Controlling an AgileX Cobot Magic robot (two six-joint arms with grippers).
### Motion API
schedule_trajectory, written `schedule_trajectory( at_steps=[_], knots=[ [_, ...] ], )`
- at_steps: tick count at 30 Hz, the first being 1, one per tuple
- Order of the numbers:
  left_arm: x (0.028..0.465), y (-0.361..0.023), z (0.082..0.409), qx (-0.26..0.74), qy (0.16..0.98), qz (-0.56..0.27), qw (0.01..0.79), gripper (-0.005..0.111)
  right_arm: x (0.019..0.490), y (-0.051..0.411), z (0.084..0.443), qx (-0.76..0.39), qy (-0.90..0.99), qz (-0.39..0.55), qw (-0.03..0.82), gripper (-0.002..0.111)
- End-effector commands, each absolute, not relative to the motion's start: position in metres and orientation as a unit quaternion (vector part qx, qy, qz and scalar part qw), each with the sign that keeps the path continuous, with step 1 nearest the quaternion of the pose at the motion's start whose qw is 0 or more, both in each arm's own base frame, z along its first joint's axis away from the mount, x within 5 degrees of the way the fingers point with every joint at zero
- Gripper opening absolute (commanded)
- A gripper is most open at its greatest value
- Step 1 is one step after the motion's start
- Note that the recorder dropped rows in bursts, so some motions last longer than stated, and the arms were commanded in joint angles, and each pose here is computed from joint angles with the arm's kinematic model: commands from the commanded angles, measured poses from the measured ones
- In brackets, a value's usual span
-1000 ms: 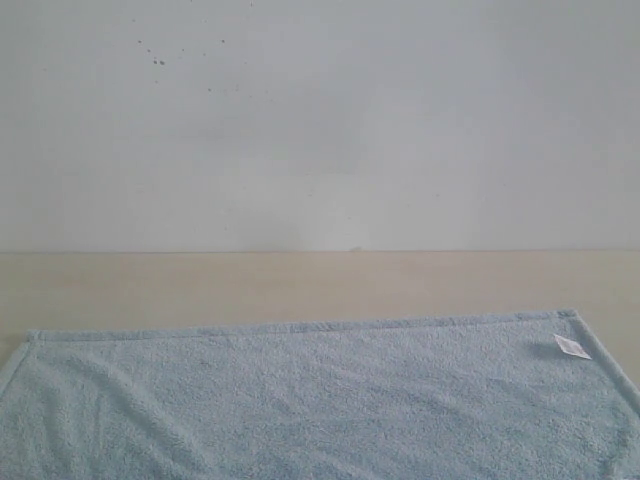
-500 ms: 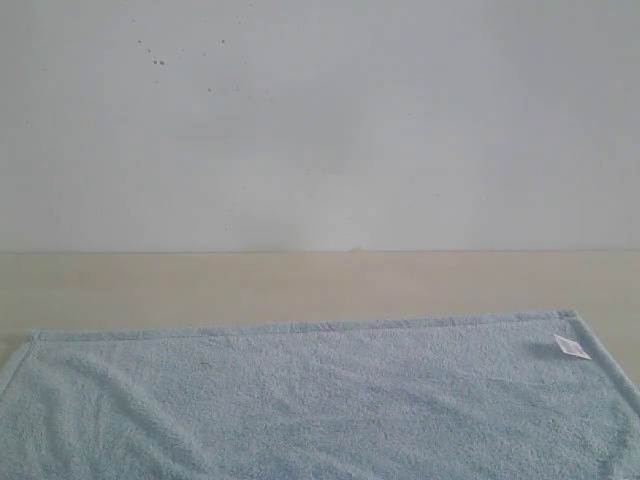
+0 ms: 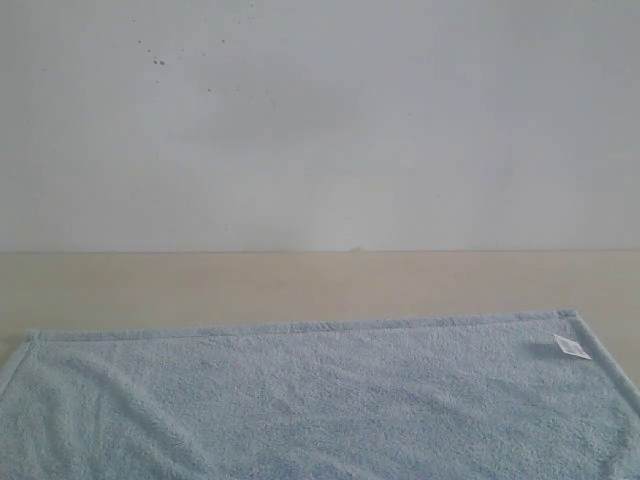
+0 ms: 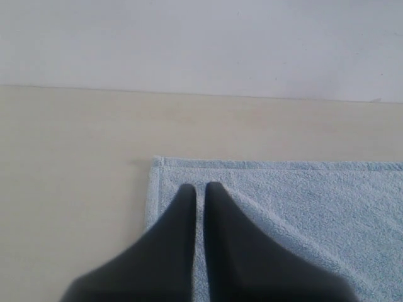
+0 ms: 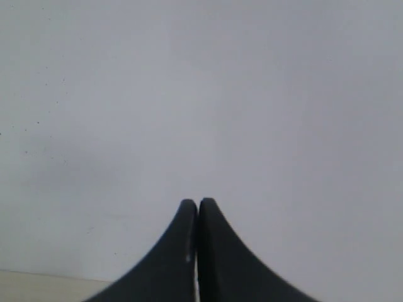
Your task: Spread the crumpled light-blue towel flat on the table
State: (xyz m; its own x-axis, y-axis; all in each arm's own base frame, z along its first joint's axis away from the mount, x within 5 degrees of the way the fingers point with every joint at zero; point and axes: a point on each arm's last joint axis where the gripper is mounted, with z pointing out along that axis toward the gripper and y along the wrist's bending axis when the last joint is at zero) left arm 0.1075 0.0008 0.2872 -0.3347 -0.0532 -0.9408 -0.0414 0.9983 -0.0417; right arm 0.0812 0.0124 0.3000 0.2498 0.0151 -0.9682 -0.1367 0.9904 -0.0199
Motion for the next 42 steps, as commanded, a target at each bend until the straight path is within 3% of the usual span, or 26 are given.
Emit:
schedule_trajectory(
  at_steps=[1, 9, 29, 34, 42],
  knots=[
    [0.106, 0.0, 0.287, -0.03, 0.815, -0.01, 0.578, 0.004, 0.073, 0.012, 0.285, -0.065, 0.605, 0.028, 0.793, 0.0],
    [0.106, 0.0, 0.287, -0.03, 0.815, -0.01, 0.578, 0.004, 0.062, 0.012, 0.256, -0.064, 0.603, 0.029, 0.795, 0.0],
    [0.106, 0.0, 0.288, -0.03, 0.815, -0.01, 0.579, 0.004, 0.056, 0.012, 0.259, -0.056, 0.585, 0.04, 0.808, 0.0],
    [0.106, 0.0, 0.288, -0.03, 0.815, -0.01, 0.579, 0.004, 0.058, 0.013, 0.234, -0.05, 0.595, 0.058, 0.8, 0.0],
    [0.106, 0.0, 0.288, -0.029, 0.815, -0.009, 0.579, 0.004, 0.056, 0.006, 0.233, -0.023, 0.598, 0.025, 0.801, 0.0]
  ],
)
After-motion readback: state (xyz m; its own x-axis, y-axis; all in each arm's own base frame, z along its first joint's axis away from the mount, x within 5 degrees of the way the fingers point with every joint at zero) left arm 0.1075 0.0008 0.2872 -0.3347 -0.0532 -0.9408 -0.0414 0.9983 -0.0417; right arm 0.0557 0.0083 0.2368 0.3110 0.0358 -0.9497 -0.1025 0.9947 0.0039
